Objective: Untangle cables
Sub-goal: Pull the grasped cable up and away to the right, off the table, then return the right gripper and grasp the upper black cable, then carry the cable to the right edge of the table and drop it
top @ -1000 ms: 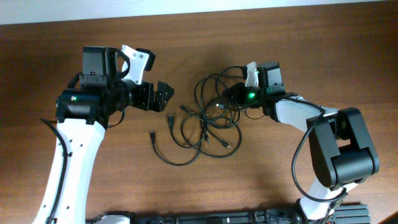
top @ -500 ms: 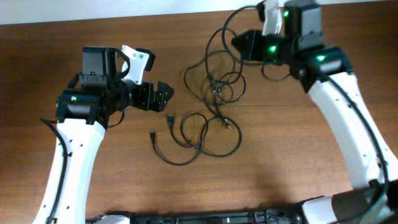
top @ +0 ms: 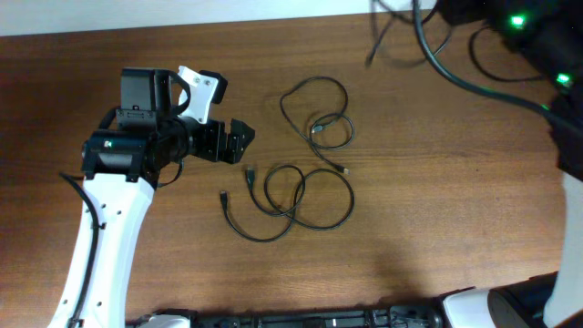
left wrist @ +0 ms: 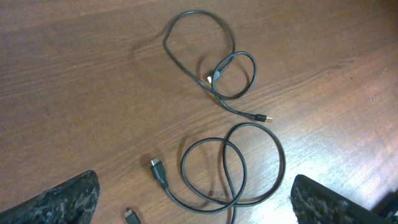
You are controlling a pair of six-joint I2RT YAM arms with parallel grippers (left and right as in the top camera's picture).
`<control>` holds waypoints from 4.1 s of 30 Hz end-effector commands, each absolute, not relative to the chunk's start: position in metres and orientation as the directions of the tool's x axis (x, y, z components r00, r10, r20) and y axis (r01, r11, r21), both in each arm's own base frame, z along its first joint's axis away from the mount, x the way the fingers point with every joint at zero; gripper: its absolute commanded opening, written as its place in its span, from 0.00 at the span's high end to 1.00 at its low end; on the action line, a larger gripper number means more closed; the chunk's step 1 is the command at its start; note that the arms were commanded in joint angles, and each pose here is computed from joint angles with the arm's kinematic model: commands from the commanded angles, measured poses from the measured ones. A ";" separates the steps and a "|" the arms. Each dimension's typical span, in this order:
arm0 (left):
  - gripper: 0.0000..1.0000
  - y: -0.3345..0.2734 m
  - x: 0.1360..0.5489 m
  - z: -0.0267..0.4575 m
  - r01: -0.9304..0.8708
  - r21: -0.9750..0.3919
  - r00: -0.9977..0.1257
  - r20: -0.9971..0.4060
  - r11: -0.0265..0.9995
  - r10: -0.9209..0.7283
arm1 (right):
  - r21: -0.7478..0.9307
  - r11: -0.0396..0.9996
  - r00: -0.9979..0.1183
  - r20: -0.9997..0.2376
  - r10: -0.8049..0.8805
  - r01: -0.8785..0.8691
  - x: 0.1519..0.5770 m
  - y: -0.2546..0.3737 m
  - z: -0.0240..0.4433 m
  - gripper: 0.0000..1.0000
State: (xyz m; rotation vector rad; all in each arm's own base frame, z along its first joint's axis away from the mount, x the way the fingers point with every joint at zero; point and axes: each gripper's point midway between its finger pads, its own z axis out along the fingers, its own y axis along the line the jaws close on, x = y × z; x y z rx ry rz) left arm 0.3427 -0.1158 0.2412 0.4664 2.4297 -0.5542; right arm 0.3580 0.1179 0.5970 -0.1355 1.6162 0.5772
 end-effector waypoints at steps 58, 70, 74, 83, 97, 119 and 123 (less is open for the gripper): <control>0.01 -0.116 0.342 0.247 0.468 -0.271 -0.741 -0.639 0.841 0.207 | -0.113 0.214 -0.240 -0.328 0.914 0.970 0.219 -0.383 0.220 0.06; 0.01 -0.116 0.342 0.247 0.468 -0.271 -0.741 -0.639 0.841 0.207 | 0.278 0.635 -0.620 -0.153 0.770 0.720 0.318 -0.288 0.185 0.03; 0.02 -0.116 0.342 0.247 0.468 -0.271 -0.741 -0.639 0.841 0.207 | 0.280 0.750 -0.760 -0.097 0.643 0.599 0.350 -0.233 0.147 0.03; 0.01 -0.116 0.342 0.247 0.468 -0.271 -0.741 -0.639 0.841 0.207 | 0.274 0.949 -0.953 -0.211 0.217 0.155 0.447 -0.054 0.096 0.03; 0.02 -0.116 0.342 0.247 0.468 -0.271 -0.741 -0.639 0.841 0.207 | 0.245 0.913 -0.875 -0.443 -0.193 -0.325 0.461 0.150 0.028 0.10; 0.01 -0.116 0.342 0.247 0.468 -0.271 -0.741 -0.639 0.841 0.207 | 0.226 0.956 -0.732 -0.681 0.016 -0.189 0.546 0.065 0.205 0.96; 0.01 -0.116 0.342 0.247 0.468 -0.271 -0.741 -0.639 0.841 0.207 | 0.036 0.995 -0.700 -0.708 0.093 0.096 0.535 -0.038 0.281 0.96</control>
